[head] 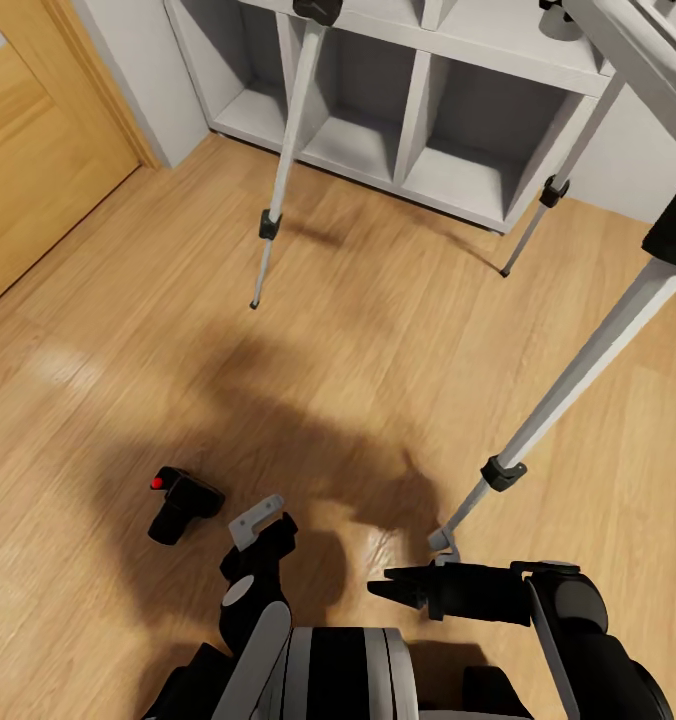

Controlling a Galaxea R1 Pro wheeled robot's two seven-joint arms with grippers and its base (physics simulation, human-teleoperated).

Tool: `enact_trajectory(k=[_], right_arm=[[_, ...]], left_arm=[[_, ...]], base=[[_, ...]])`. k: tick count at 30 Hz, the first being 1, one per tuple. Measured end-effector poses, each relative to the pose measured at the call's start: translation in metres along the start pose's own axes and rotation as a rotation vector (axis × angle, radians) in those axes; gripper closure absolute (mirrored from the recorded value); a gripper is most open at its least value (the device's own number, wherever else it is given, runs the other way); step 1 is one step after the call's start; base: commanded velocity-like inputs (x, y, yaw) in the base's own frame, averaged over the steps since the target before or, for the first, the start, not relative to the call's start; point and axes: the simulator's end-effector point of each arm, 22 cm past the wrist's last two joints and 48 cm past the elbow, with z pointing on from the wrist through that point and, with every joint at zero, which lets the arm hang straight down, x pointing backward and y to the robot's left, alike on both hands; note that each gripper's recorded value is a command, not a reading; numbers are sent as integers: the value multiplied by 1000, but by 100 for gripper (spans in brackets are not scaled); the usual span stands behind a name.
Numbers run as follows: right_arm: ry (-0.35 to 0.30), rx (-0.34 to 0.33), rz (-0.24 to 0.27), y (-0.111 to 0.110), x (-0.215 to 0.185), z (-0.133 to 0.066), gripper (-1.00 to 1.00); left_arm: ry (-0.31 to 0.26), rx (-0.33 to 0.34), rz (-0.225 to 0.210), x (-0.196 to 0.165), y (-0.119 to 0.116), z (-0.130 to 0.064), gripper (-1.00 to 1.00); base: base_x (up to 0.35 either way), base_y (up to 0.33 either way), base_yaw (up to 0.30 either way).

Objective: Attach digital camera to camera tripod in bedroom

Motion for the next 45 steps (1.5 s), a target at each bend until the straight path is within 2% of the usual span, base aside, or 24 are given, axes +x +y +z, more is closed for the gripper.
enact_trajectory(k=[17,21,22,27,45], right_arm=[[-10,10,3,-3,-2,-3,-100],[-11,10,4,-3,-2,-4,-100],[-12,11,4,-3,-2,-4,-100],[-12,11,4,-3,-2,-4,-100],[-12,11,4,-4,-3,-4,-100]], left_arm=[[-6,-16,1,-2,5,1,-100],[-11,-51,1,-4,14,1,-100],[-13,-77,0,-5,21,2,-100],[-10,-99,1,-3,27,3,-100],[-19,-105,-15,-4,28,3,-100]], base=[[0,-9,0],[0,0,0],[0,0,0],[0,0,0],[0,0,0]])
